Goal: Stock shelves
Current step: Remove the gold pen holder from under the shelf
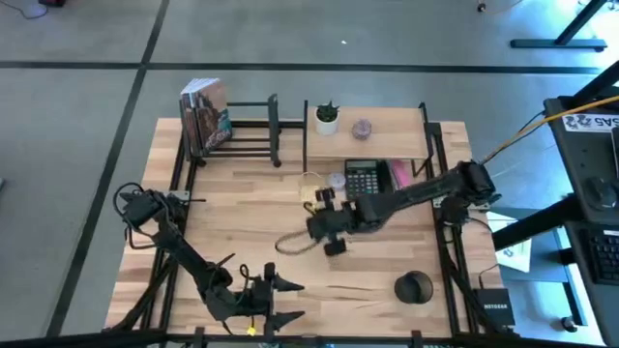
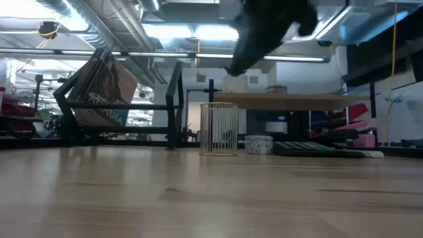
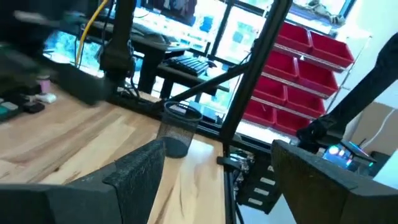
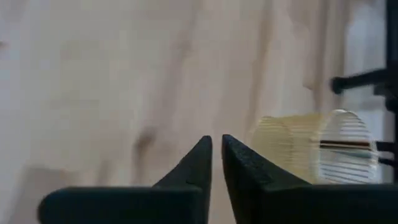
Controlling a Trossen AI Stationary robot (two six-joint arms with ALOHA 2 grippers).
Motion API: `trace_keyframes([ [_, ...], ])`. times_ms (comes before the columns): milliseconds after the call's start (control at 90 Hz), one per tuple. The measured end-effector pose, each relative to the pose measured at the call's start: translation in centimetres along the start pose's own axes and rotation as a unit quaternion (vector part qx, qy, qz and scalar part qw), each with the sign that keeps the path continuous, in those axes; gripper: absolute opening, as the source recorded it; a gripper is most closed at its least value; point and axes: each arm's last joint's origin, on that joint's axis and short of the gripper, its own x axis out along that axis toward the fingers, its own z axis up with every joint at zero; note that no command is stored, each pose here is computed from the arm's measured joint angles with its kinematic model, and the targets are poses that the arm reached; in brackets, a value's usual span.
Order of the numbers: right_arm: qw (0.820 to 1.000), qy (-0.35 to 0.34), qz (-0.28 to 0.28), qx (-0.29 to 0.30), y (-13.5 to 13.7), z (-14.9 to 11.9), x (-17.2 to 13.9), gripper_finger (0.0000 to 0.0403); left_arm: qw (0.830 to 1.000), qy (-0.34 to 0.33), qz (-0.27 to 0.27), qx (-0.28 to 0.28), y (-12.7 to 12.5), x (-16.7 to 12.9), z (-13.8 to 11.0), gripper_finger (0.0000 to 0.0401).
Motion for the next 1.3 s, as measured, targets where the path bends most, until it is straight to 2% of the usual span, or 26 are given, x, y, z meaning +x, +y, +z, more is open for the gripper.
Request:
trace_keyframes([
  [167, 0.998, -0.017, -0.03, 0.047, -3.9, -0.1, 1.0, 0.0144, 1.0, 0.0, -0.001, 0.0, 0.0, 0.0, 0.0, 0.0276],
  [233, 0.998, -0.013, -0.022, 0.053, -4.8, -0.3, 1.7, 0.0175, 1.0, 0.001, -0.001, 0.0, -0.1, -0.1, 0.0, 0.0276],
  [378, 0.998, 0.024, 0.018, 0.059, -5.7, -1.4, 4.7, 0.0195, 1.0, 0.002, -0.001, 0.002, -0.1, -0.1, -0.1, 0.0276],
  [478, 0.997, 0.05, -0.005, 0.063, -5.9, -1.9, 6.4, 0.0182, 1.0, 0.004, 0.0, 0.003, 0.0, -0.1, -0.1, 0.0276],
  [556, 0.996, 0.068, -0.021, 0.061, -5.8, -2.3, 7.3, 0.0156, 1.0, 0.004, 0.0, 0.003, 0.0, -0.1, -0.1, 0.0276],
  [633, 0.995, 0.075, -0.016, 0.058, -5.6, -2.4, 7.6, 0.0112, 1.0, 0.005, 0.001, 0.005, 0.0, -0.1, -0.1, 0.0276],
  [733, 0.996, 0.07, 0.003, 0.054, -4.6, -2.1, 6.8, 0.0031, 1.0, 0.006, 0.002, 0.006, 0.0, -0.1, -0.2, 0.0276],
  [778, 0.996, 0.074, 0.014, 0.045, -3.9, -2.0, 6.2, 0.0014, 1.0, 0.008, 0.003, 0.006, 0.0, -0.1, -0.2, 0.0276],
  [878, 0.996, 0.07, 0.042, 0.043, -1.9, -1.5, 3.9, 0.0011, 1.0, 0.008, 0.003, 0.006, 0.0, -0.1, -0.2, 0.0276],
  [978, 0.992, 0.072, 0.1, 0.018, 1.3, -1.4, 0.9, 0.0002, 1.0, 0.008, 0.003, 0.006, 0.0, -0.1, -0.2, 0.0276],
  [1078, 0.98, 0.081, 0.18, -0.018, 5.0, -1.7, -2.3, 0.0002, 1.0, 0.008, 0.003, 0.004, 0.0, -0.1, -0.2, 0.0276],
  [1144, 0.971, 0.1, 0.213, -0.036, 7.0, -2.3, -4.6, 0.0001, 1.0, 0.008, 0.003, 0.002, 0.0, -0.1, -0.2, 0.0276],
  [1222, 0.966, 0.137, 0.218, -0.028, 8.3, -3.5, -7.0, 0.0001, 1.0, 0.008, 0.003, 0.002, 0.0, -0.1, -0.2, 0.0276],
  [1300, 0.966, 0.178, 0.188, -0.004, 8.3, -4.8, -9.3, 0.0, 1.0, 0.009, 0.003, 0.0, 0.0, -0.1, -0.3, 0.0276],
])
